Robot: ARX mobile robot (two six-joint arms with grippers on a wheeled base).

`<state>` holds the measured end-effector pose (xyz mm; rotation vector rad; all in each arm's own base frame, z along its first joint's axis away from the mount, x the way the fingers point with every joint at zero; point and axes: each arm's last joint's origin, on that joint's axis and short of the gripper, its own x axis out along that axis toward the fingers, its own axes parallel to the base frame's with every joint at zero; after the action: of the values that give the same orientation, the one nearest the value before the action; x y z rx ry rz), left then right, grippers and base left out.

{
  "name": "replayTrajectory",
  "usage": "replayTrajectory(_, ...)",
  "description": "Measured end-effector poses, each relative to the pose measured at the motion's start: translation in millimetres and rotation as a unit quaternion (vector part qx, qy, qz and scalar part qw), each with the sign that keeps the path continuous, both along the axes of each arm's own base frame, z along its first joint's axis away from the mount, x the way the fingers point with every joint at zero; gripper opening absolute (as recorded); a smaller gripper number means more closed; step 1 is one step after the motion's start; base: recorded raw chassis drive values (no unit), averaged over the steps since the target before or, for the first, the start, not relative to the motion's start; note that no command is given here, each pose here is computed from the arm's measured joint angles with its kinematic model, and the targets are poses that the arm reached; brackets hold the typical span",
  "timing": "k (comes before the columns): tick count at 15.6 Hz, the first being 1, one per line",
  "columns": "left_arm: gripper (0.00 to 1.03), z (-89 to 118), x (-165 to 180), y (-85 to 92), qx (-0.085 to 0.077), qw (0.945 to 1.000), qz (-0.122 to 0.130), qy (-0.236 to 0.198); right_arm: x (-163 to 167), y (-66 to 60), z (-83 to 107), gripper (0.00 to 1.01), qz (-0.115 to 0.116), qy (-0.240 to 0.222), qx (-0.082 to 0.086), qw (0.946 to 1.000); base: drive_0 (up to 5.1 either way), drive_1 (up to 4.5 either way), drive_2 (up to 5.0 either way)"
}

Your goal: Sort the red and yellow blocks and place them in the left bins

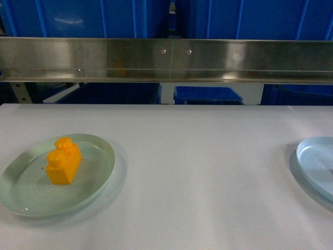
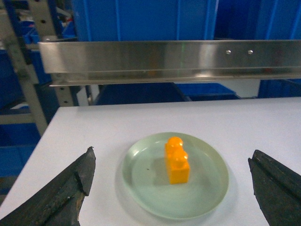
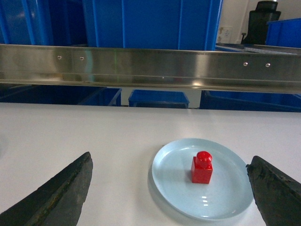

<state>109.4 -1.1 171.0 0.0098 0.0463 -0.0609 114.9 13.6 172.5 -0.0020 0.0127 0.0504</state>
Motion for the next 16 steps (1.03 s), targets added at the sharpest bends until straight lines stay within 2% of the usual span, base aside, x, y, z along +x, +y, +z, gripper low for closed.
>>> replayTrajectory(1, 0.98, 5, 6, -2.0, 0.003, 0.9999, -0.012, 0.005, 9, 1.6, 6.9, 0.98, 0.001, 0.001, 0.002, 1.0, 0.0, 0.0, 0.0)
replayTrajectory(2, 0.98, 18, 17, -3.9, 0.008, 0.9996, -0.025, -0.002, 23, 1.9, 19.5, 0.98, -0.001, -0.003, 0.007, 1.0, 0.0, 0.0, 0.0)
replayTrajectory(3, 0.98, 35, 32, -4.9, 0.011, 0.9993, -0.033, -0.013, 45, -2.2, 35.8, 0.98, -0.014, -0.006, 0.017, 0.9997, 0.0, 0.0, 0.0)
replayTrajectory(4, 0.98, 51, 50, -6.0, 0.01, 0.9988, -0.046, -0.016, 67, -7.3, 43.6, 0.98, -0.022, 0.004, 0.021, 0.9995, 0.0, 0.0, 0.0)
replayTrajectory(6, 0.98, 62, 92, -7.8, 0.008, 0.997, -0.07, 0.031, 121, -16.3, 47.1, 0.98, -0.018, 0.073, 0.031, 0.9966, 0.0, 0.0, 0.0)
replayTrajectory(7, 0.98, 58, 108, -8.3, 0.003, 0.9951, -0.074, 0.066, 137, -19.8, 45.4, 0.98, -0.021, 0.094, 0.033, 0.9948, 0.0, 0.0, 0.0)
replayTrajectory(9, 0.98, 46, 139, -13.1, -0.001, 0.9907, -0.079, 0.111, 177, -34.8, 36.2, 0.98, -0.048, 0.153, 0.036, 0.9864, 0.0, 0.0, 0.0)
replayTrajectory(11, 0.98, 34, 160, -16.9, 0.008, 0.9905, -0.07, 0.119, 206, -43.1, 22.2, 0.98, -0.069, 0.187, 0.032, 0.9794, 0.0, 0.0, 0.0)
replayTrajectory(14, 0.98, 7, 172, -17.3, 0.014, 0.9856, -0.056, 0.159, 216, -44.9, -4.7, 0.98, -0.088, 0.23, 0.016, 0.969, 0.0, 0.0, 0.0)
replayTrajectory(16, 0.98, 3, 170, -13.3, 0.019, 0.986, -0.045, 0.16, 209, -43.5, -9.1, 0.98, -0.088, 0.237, 0.015, 0.9673, 0.0, 0.0, 0.0)
